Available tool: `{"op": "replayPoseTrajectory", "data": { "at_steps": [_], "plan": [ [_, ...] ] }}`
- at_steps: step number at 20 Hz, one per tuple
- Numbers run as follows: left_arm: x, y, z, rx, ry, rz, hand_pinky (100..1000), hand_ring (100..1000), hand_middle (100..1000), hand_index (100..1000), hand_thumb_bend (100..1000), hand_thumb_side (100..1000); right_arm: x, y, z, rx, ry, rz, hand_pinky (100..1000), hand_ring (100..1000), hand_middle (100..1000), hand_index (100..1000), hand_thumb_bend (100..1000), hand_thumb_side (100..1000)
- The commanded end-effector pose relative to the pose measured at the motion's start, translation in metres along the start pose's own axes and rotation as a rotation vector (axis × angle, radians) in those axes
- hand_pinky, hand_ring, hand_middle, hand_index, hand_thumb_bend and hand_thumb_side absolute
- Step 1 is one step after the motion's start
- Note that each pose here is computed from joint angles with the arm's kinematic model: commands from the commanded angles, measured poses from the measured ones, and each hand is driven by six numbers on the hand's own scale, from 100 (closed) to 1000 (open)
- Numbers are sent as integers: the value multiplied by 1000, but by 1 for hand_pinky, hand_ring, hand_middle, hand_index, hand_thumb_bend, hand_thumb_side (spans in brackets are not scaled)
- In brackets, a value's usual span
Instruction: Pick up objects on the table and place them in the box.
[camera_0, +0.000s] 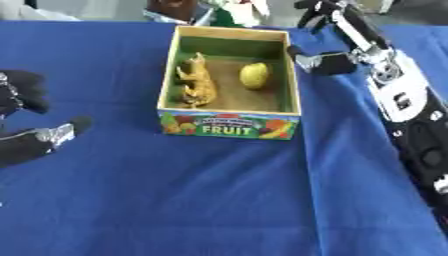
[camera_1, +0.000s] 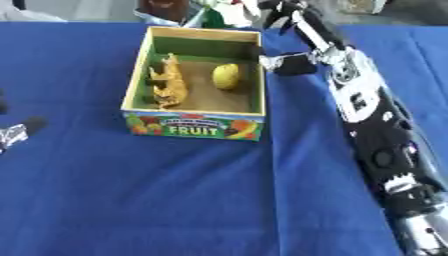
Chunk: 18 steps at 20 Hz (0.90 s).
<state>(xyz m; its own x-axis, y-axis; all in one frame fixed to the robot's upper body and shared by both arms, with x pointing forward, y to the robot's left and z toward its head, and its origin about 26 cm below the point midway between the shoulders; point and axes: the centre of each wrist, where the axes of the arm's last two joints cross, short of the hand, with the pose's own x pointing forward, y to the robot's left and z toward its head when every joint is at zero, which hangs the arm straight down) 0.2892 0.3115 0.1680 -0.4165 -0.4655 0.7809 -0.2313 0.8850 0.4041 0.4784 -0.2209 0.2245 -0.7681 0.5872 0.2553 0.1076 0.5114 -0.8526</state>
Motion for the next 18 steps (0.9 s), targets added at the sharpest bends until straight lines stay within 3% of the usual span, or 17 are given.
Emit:
{"op": "replayPoseTrajectory", "data": {
  "at_steps": [1,2,3,7,11,18],
  "plan": [
    [4,6,-1,25,-16,-13,507,470,489,647,818,111,-1,-34,10,-62,-19,28,610,768,602,888,201,223],
    [3,6,-1,30,-14,-12,507,470,489,647,818,110,-2,-38,17,-81,-14,27,615,773,605,887,100,261],
    [3,6,-1,35,-12,-12,506,470,489,646,818,110,-4,-42,24,-100,-8,27,621,777,603,887,148,183],
    [0,8,1,56,-2,-18,503,467,485,642,818,109,-11,-53,59,-182,24,-4,636,794,618,891,100,110],
    [-3,8,4,69,12,-17,498,463,481,639,818,110,-15,-64,97,-241,52,-150,635,813,637,893,100,100],
    [-7,7,7,100,29,-8,493,456,474,631,817,106,-23,-55,161,-339,195,-263,628,840,669,899,100,100]
  ]
}}
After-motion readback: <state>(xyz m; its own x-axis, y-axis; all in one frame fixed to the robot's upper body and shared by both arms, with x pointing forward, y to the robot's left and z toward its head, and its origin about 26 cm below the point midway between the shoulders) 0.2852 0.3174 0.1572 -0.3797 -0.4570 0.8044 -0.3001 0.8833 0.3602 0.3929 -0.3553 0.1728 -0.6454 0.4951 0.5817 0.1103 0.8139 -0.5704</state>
